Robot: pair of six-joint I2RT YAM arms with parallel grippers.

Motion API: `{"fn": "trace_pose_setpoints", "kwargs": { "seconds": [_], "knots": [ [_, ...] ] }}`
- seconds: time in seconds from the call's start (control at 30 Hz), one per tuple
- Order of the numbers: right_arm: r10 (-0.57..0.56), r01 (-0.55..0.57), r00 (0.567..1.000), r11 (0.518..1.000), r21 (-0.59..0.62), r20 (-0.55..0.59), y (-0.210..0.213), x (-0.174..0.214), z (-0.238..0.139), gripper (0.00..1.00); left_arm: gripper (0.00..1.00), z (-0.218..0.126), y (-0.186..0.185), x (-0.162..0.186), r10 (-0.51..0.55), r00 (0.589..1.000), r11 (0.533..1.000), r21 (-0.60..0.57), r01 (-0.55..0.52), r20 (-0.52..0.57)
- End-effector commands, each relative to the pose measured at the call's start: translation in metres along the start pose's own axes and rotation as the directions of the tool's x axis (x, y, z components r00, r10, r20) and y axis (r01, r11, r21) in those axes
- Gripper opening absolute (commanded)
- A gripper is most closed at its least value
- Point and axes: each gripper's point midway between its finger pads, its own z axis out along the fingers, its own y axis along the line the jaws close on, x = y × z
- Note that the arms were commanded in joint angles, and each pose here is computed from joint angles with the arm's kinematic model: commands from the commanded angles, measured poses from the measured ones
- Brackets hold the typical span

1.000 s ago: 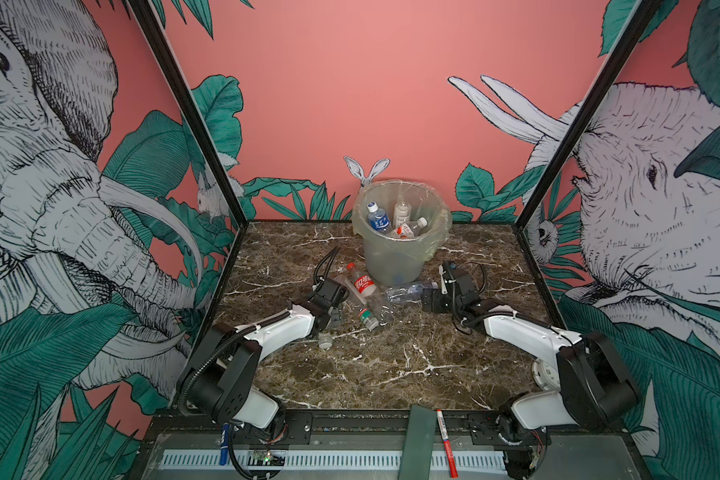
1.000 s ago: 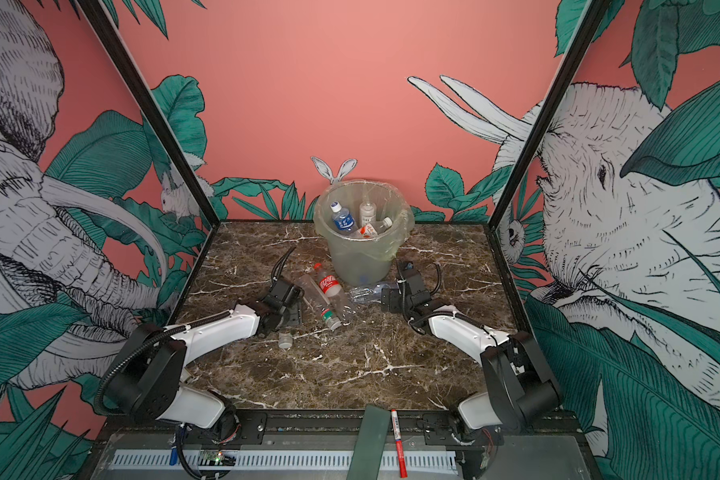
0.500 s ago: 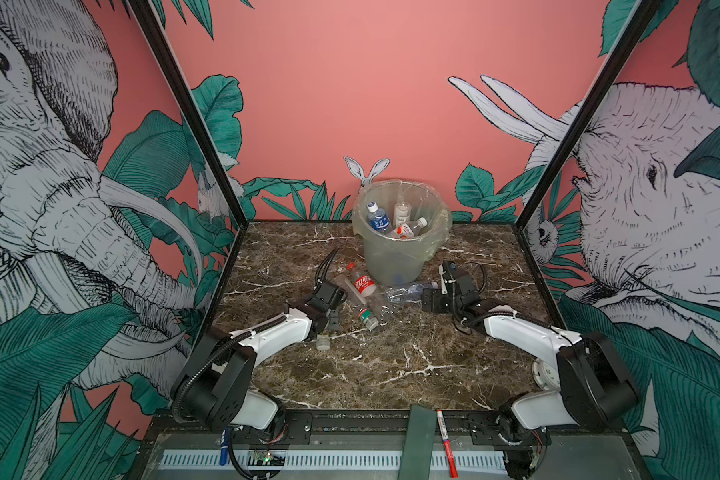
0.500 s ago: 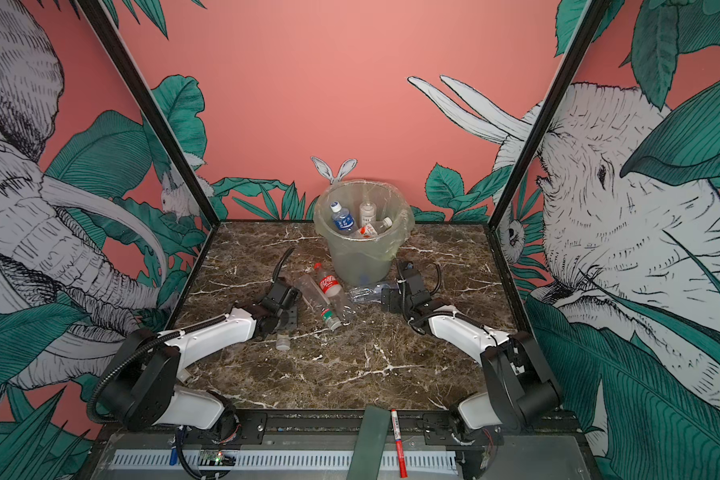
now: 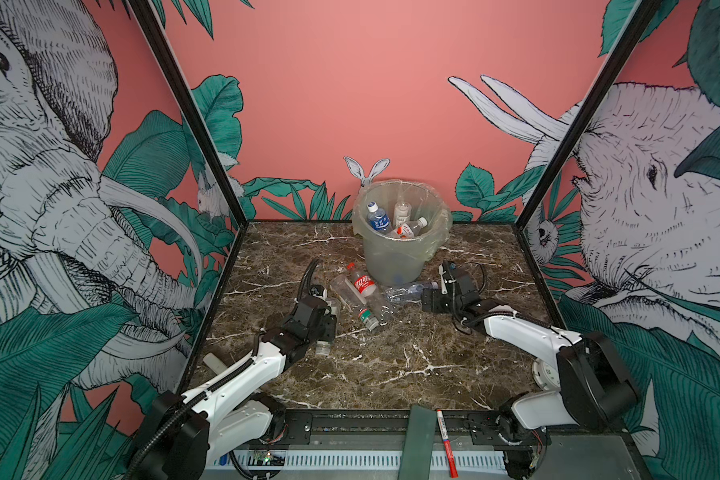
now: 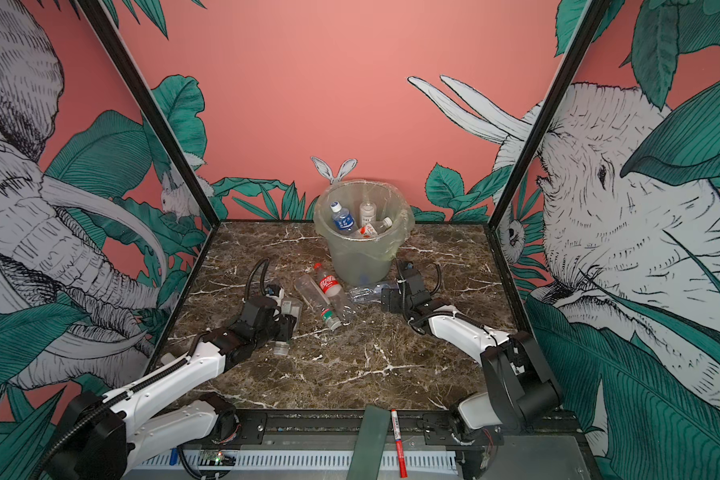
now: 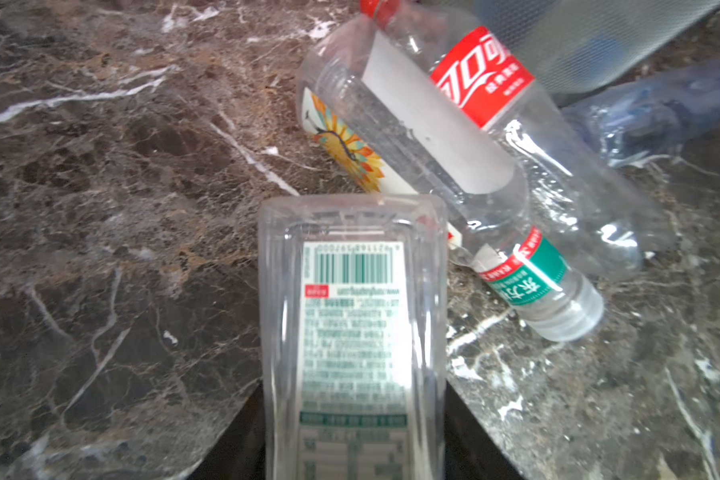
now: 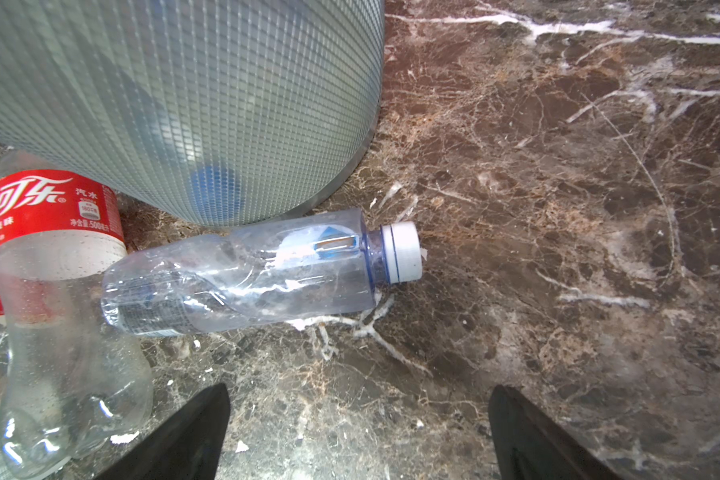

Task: Throw the plastic bottles in the bin
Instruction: 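Close the left gripper on the green-text bottle and lift it, then carry the green-text bottle over the bin and open the left gripper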

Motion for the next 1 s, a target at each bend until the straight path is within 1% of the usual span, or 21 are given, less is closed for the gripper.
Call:
{"fn": "trace_pose_setpoints", "kwargs": {
  "seconds": [0.0, 0.1, 0.23, 0.33, 0.5, 0.57, 0.7, 0.77, 0.8, 0.87, 0.93, 0.97],
  "knots": [
    [0.007, -0.007, 0.999, 1.000, -0.002, 0.042, 0.003, -0.017, -0.004, 0.99, 0.40, -0.009, -0.018, -0.009, 0.042, 0.997, 0.992, 0.115, -0.050, 0.066],
    [0.004, -0.005, 0.999, 1.000, 0.002, 0.050, 0.002, -0.018, -0.007, 0.99, 0.41, -0.020, -0.026, -0.011, 0.068, 0.992, 0.982, 0.167, -0.085, 0.109],
    [0.004, -0.004, 0.999, 1.000, 0.001, 0.051, 0.002, -0.019, -0.007, 0.99, 0.42, -0.039, -0.035, -0.024, 0.092, 0.975, 0.967, 0.217, -0.136, 0.200],
    [0.002, -0.002, 0.999, 1.000, 0.007, 0.055, 0.001, -0.020, -0.007, 0.99, 0.42, -0.053, -0.040, -0.038, 0.103, 0.962, 0.959, 0.231, -0.163, 0.252],
    [0.001, -0.001, 0.999, 1.000, 0.008, 0.053, 0.001, -0.019, -0.007, 0.99, 0.41, -0.066, -0.052, -0.064, 0.107, 0.950, 0.950, 0.252, -0.185, 0.294],
    [0.001, -0.002, 0.999, 1.000, 0.006, 0.054, 0.001, -0.020, -0.009, 0.99, 0.40, -0.073, -0.059, -0.083, 0.098, 0.939, 0.946, 0.262, -0.191, 0.329],
    [-0.003, 0.002, 0.999, 1.000, 0.006, 0.053, 0.001, -0.020, -0.010, 0.99, 0.40, -0.087, -0.080, -0.147, 0.076, 0.904, 0.942, 0.267, -0.203, 0.420],
    [-0.004, 0.003, 0.999, 1.000, 0.007, 0.051, 0.001, -0.020, -0.009, 0.99, 0.40, -0.092, -0.094, -0.191, 0.076, 0.886, 0.941, 0.260, -0.215, 0.457],
    [-0.004, 0.004, 0.999, 1.000, 0.007, 0.046, 0.002, -0.019, -0.008, 0.99, 0.40, -0.100, -0.101, -0.216, 0.073, 0.869, 0.940, 0.257, -0.224, 0.490],
    [-0.005, 0.005, 0.999, 1.000, 0.002, 0.037, 0.003, -0.018, -0.006, 0.99, 0.41, -0.102, -0.120, -0.263, 0.079, 0.849, 0.934, 0.259, -0.247, 0.523],
    [-0.006, 0.006, 1.000, 1.000, 0.001, 0.028, 0.003, -0.017, -0.003, 0.99, 0.44, -0.104, -0.140, -0.311, 0.081, 0.824, 0.924, 0.267, -0.273, 0.560],
    [-0.007, 0.007, 1.000, 1.000, 0.000, 0.023, 0.003, -0.016, -0.002, 0.99, 0.50, -0.097, -0.148, -0.330, 0.087, 0.830, 0.923, 0.269, -0.276, 0.551]
  ]
}}
